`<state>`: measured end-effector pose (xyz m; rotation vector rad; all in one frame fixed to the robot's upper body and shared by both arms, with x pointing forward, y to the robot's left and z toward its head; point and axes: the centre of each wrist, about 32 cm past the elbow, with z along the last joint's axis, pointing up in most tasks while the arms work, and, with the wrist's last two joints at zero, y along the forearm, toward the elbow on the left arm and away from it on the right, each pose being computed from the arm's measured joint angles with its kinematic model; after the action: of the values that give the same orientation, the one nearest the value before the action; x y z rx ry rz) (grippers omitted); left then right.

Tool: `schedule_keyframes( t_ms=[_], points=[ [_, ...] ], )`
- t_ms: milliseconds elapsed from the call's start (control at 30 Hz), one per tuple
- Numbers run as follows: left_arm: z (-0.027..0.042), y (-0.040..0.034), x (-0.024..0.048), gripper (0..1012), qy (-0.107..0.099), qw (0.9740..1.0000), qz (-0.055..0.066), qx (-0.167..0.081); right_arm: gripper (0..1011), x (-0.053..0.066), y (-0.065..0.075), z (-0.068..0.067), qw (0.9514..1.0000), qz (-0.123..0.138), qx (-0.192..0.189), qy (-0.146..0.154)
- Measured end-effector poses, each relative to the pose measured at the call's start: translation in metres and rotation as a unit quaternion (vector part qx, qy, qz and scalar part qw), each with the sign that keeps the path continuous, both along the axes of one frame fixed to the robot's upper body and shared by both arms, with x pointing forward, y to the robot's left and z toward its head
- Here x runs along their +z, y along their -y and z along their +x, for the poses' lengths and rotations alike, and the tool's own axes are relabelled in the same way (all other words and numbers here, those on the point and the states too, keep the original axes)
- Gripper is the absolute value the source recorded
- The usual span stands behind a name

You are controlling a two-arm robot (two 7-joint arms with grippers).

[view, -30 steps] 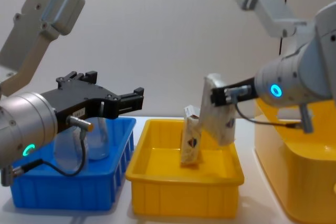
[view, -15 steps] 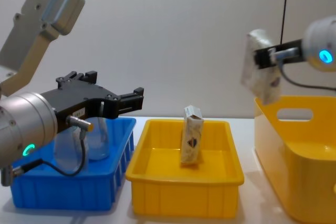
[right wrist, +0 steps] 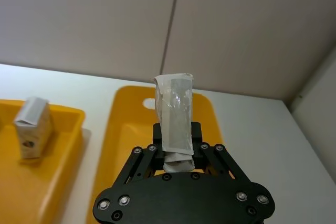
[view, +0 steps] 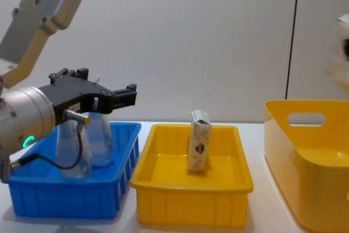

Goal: Bimanual collaborative sorting of washing and personal care products

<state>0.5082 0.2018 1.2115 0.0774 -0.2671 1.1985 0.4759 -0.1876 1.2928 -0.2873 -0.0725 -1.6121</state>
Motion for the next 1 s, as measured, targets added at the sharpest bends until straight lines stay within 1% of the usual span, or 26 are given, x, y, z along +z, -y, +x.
schedule_keyframes(
  t_ms=[33, 100, 133, 200, 233, 267, 300, 333, 367, 400, 433, 467, 500, 533, 567, 633, 733, 767, 800, 833, 900, 933, 967, 1000],
  points=[
    [0.0019, 0.0001, 0.0009, 1001, 0.0, 1.0, 0.0, 0.003, 255, -0.002, 0.004, -0.003, 1.0, 0.002, -0.008, 0.0],
    [0.0048, -0.0002, 0.0022, 1001, 0.0, 1.0, 0.0, 0.009, 255, -0.002, 0.007, -0.005, 0.9999, 0.003, -0.012, 0.0],
    [0.0078, -0.0005, 0.003, 1001, -0.001, 0.9999, 0.001, 0.016, 255, -0.004, 0.012, -0.008, 0.9998, 0.005, -0.02, 0.0],
    [0.0126, -0.0006, 0.0047, 1001, -0.003, 0.9997, 0.002, 0.025, 253, -0.007, 0.018, -0.011, 0.9996, 0.009, -0.027, -0.001],
    [0.0126, -0.0006, 0.0047, 1001, -0.003, 0.9997, 0.002, 0.025, 289, -0.008, 0.02, -0.012, 0.9995, 0.01, -0.029, -0.001],
    [0.0156, -0.0007, 0.0064, 1001, -0.003, 0.9995, 0.003, 0.032, 302, -0.009, 0.022, -0.013, 0.9994, 0.012, -0.032, -0.001],
    [0.0166, -0.0007, 0.0063, 1001, -0.005, 0.9994, 0.003, 0.034, 327, -0.012, 0.026, -0.014, 0.9993, 0.014, -0.035, -0.002],
    [0.0184, -0.0006, 0.0067, 1001, -0.006, 0.9993, 0.003, 0.038, 388, -0.013, 0.028, -0.015, 0.9992, 0.016, -0.036, -0.001],
    [0.0209, -0.0009, 0.0074, 1001, -0.008, 0.9989, 0.004, 0.045, 417, -0.014, 0.029, -0.015, 0.9992, 0.017, -0.036, -0.001],
    [0.0222, -0.001, 0.0079, 1001, -0.009, 0.9988, 0.004, 0.049, 480, -0.015, 0.032, -0.016, 0.9991, 0.018, -0.038, -0.002],
    [0.0234, -0.0011, 0.0082, 1001, -0.01, 0.9986, 0.004, 0.052, 480, -0.017, 0.035, -0.017, 0.9991, 0.021, -0.037, -0.001],
    [0.0259, -0.0013, 0.009, 1001, -0.012, 0.9982, 0.004, 0.059, 514, -0.018, 0.037, -0.017, 0.9991, 0.022, -0.037, -0.001],
    [0.0268, -0.0013, 0.0097, 1001, -0.013, 0.998, 0.004, 0.062, 562, -0.02, 0.04, -0.018, 0.9991, 0.024, -0.036, 0.0],
    [0.0279, -0.0016, 0.0095, 1001, -0.015, 0.9977, 0.004, 0.065, 562, -0.02, 0.04, -0.018, 0.9991, 0.024, -0.036, 0.0],
    [0.0296, -0.0021, 0.0097, 1001, -0.019, 0.9971, 0.005, 0.073, 624, -0.023, 0.042, -0.018, 0.9991, 0.026, -0.034, 0.001],
    [0.032, -0.003, 0.0102, 1002, -0.024, 0.9963, 0.005, 0.083, 683, -0.027, 0.048, -0.019, 0.9991, 0.029, -0.03, 0.002],
    [0.0341, -0.0043, 0.0103, 1001, -0.034, 0.9949, 0.004, 0.095, 792, -0.032, 0.053, -0.019, 0.9992, 0.033, -0.021, 0.007],
    [0.0344, -0.0046, 0.0104, 1001, -0.036, 0.9946, 0.004, 0.098, 792, -0.032, 0.053, -0.019, 0.9992, 0.033, -0.021, 0.007],
    [0.0347, -0.005, 0.0104, 1001, -0.038, 0.9942, 0.003, 0.1, 844, -0.034, 0.055, -0.02, 0.9992, 0.034, -0.018, 0.008],
    [0.0351, -0.0057, 0.0105, 1001, -0.041, 0.9937, 0.002, 0.104, 861, -0.035, 0.056, -0.019, 0.9992, 0.034, -0.015, 0.01],
    [0.0353, -0.007, 0.0101, 1001, -0.049, 0.9926, -0.001, 0.111, 930, -0.038, 0.059, -0.019, 0.9992, 0.036, -0.008, 0.013],
    [0.0354, -0.0077, 0.01, 1001, -0.052, 0.9922, -0.002, 0.113, 947, -0.039, 0.06, -0.019, 0.9992, 0.036, -0.007, 0.014],
    [0.0354, -0.0089, 0.0094, 1001, -0.058, 0.9914, -0.006, 0.117, 962, -0.041, 0.061, -0.019, 0.9992, 0.036, -0.002, 0.017],
    [0.0353, -0.0094, 0.009, 1001, -0.061, 0.9909, -0.007, 0.119, 1002, -0.041, 0.061, -0.019, 0.9992, 0.036, 0.0, 0.018]
  ],
)
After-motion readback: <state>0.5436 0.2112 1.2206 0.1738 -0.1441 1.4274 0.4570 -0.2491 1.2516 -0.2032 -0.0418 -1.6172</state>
